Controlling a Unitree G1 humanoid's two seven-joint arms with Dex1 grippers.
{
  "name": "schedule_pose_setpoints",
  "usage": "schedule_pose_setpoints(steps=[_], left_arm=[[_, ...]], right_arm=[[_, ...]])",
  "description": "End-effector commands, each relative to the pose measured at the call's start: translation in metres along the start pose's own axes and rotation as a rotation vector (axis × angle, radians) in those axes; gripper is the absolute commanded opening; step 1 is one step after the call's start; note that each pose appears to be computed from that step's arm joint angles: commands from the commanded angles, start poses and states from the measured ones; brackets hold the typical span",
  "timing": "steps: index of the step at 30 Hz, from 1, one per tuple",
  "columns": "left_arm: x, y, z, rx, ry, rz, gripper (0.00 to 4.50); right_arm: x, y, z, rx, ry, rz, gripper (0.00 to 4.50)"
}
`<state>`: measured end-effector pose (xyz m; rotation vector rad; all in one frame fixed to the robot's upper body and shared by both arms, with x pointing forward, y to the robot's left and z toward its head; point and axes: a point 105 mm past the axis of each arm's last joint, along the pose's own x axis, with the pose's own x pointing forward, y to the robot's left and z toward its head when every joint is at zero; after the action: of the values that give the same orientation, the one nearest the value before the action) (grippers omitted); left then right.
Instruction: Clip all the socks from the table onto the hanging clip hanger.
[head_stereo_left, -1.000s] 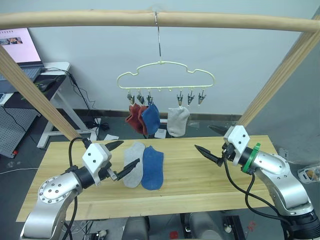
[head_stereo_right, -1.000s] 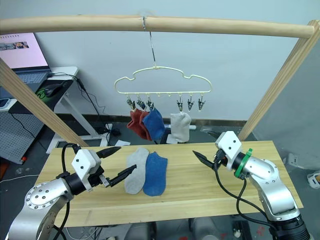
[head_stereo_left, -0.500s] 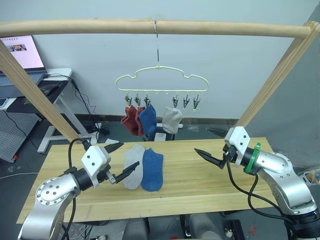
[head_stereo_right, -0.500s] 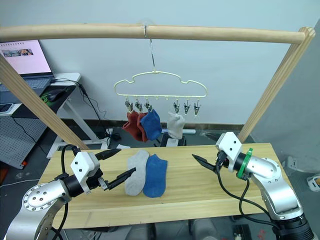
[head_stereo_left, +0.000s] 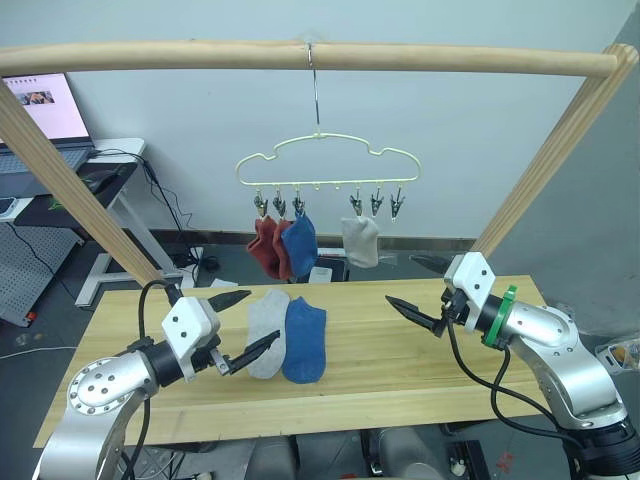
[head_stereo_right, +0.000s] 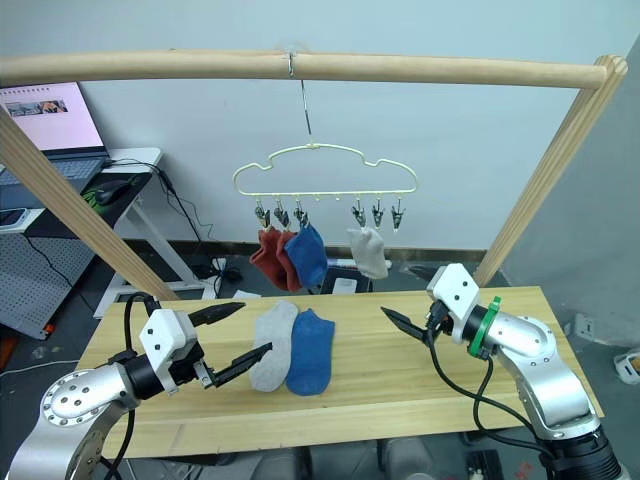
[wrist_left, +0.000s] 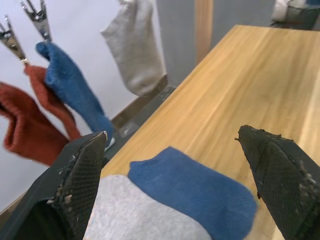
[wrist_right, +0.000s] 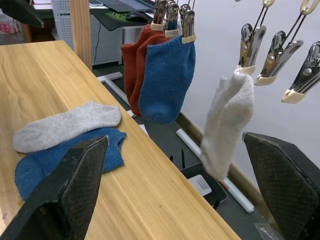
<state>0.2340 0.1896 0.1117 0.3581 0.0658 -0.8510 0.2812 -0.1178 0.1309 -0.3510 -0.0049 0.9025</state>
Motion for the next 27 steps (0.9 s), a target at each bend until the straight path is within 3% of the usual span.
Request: schedule_pose_setpoints(steps=[1, 11, 27], left_arm=[[0.000, 0.003, 0.014, 0.030, -0.043, -0.017, 4.47], [0.005, 0.004, 0.026, 0.038, -0.060, -0.054, 4.47], [0.015, 0.015, 0.044, 0.006, -0.116, -0.056, 4.47]], right_arm=[[-0.002, 0.000, 0.014, -0.039, -0.043, -0.012, 4.50], [0.011, 0.004, 0.017, 0.001, -0.061, -0.052, 4.50], [0.052, -0.006, 0.045, 0.170, -0.163, -0.232, 4.50]])
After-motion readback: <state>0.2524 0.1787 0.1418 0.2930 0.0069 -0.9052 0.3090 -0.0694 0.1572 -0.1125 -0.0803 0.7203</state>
